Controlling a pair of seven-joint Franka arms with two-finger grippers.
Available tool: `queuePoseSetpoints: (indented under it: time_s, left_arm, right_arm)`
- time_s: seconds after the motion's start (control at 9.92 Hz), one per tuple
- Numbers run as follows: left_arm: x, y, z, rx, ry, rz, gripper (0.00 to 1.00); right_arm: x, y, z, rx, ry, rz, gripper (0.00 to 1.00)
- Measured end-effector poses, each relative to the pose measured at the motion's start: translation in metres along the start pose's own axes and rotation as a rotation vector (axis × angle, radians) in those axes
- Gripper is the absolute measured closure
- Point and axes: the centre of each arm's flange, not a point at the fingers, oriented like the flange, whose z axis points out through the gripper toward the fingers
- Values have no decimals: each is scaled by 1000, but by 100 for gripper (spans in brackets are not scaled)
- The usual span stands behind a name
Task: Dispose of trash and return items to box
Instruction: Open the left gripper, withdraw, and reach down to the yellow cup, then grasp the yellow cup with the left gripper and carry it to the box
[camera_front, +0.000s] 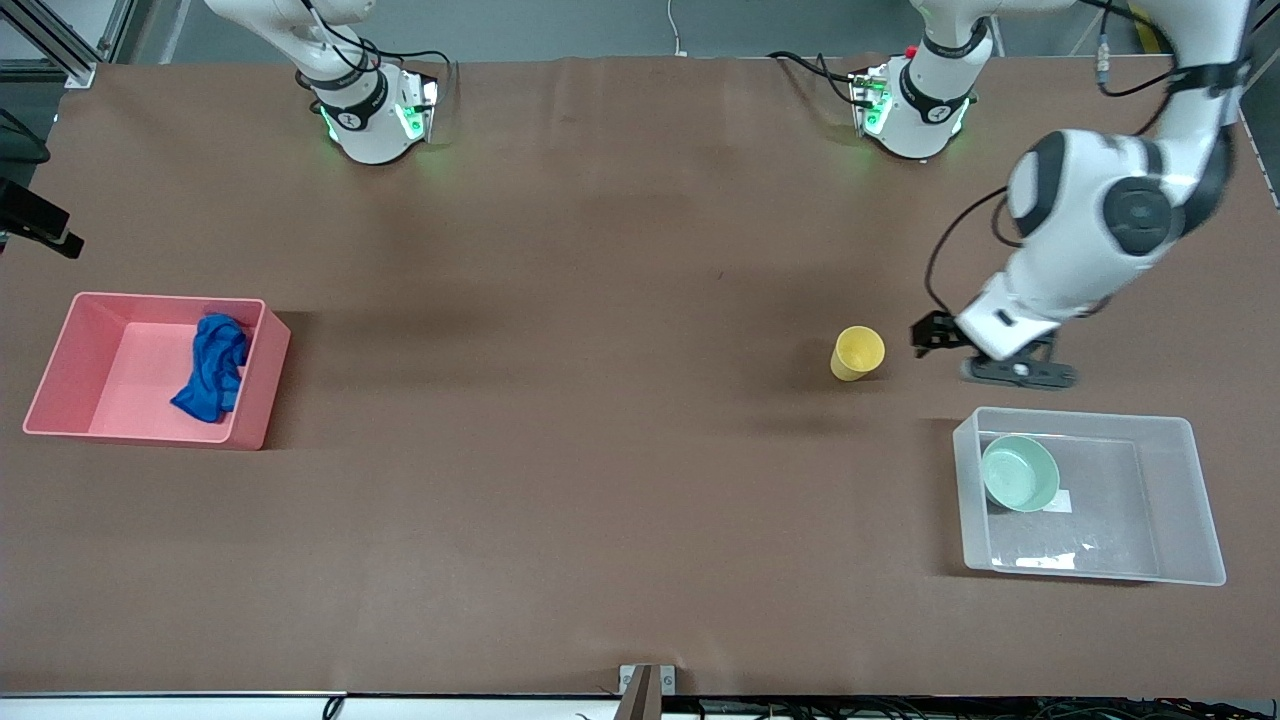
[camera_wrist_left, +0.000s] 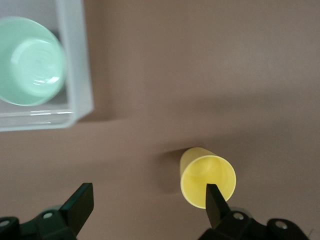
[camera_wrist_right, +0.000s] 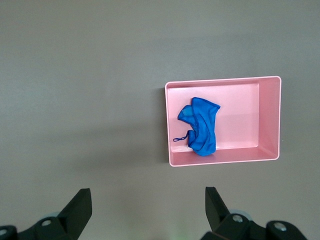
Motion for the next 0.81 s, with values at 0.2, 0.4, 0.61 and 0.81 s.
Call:
queuePoseSetpoints:
  time_s: [0.2, 0.4, 0.61, 0.81]
  left_arm:
    - [-10, 6, 47, 17, -49, 43, 3]
    - [-14, 13, 83, 28, -103, 84, 6]
    - [-13, 19, 104, 17, -96, 94, 10]
    - [-13, 26, 119, 6, -83, 73, 29]
  right_arm:
    - [0, -1, -2, 0, 4, -1, 0]
    - [0, -1, -3, 1, 8, -1, 0]
    - [0, 0, -3, 2, 8, 4, 0]
    - [0, 0, -3, 11, 8, 24, 0]
